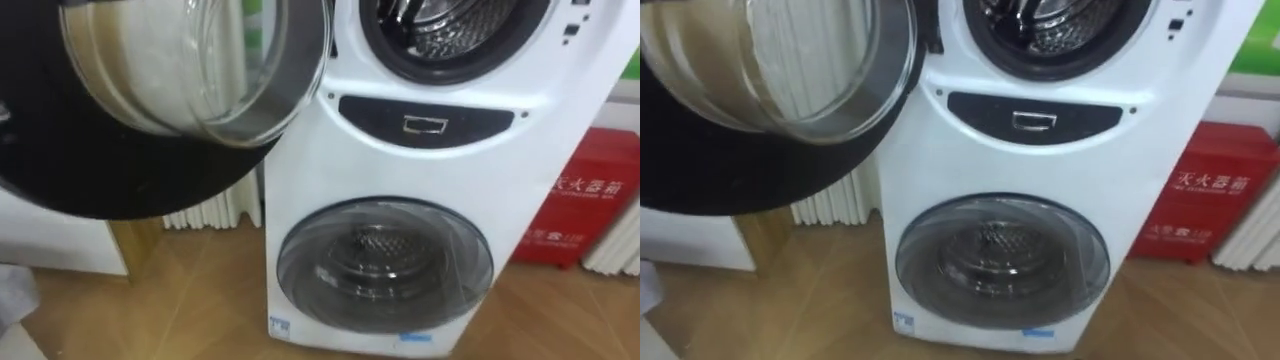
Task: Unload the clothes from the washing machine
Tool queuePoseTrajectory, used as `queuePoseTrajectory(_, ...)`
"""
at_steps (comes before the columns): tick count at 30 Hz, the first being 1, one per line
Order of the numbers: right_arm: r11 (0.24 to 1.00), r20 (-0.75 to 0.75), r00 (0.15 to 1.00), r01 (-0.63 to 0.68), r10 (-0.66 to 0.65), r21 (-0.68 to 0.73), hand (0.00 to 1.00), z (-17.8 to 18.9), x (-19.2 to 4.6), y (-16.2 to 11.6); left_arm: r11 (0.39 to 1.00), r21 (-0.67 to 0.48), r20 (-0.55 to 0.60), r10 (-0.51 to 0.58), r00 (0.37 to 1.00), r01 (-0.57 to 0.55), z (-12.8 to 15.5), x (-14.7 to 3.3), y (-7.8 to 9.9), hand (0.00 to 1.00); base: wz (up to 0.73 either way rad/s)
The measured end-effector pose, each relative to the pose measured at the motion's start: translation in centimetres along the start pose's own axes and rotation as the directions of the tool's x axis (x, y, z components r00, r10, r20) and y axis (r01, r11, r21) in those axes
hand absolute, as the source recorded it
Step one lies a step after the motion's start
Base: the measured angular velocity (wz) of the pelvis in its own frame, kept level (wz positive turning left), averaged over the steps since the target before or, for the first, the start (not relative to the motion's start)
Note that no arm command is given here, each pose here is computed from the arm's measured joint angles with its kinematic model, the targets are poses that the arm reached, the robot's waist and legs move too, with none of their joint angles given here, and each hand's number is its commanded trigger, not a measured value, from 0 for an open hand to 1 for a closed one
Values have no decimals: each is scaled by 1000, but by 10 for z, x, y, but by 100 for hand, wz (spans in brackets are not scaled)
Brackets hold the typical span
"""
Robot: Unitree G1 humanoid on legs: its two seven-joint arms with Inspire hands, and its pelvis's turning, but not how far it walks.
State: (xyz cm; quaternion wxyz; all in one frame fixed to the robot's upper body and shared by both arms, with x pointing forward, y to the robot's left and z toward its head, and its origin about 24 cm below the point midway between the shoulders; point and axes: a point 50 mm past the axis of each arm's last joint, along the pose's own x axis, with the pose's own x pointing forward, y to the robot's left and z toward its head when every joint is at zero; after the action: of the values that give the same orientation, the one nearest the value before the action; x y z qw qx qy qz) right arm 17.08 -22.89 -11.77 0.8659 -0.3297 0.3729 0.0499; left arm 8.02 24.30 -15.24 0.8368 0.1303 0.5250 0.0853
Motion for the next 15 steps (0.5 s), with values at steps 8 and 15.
queuePoseTrajectory(8,1000,25,1000,4,-4,-14,0,3,-1,0,999,-44,-19,-4,1000,3,-7,-2,-1,0,12)
queuePoseTrajectory(15,1000,24,1000,12,-12,-25,0,-8,-10,2,946,-307,-98,77,992,-104,-27,-7,11,0,8)
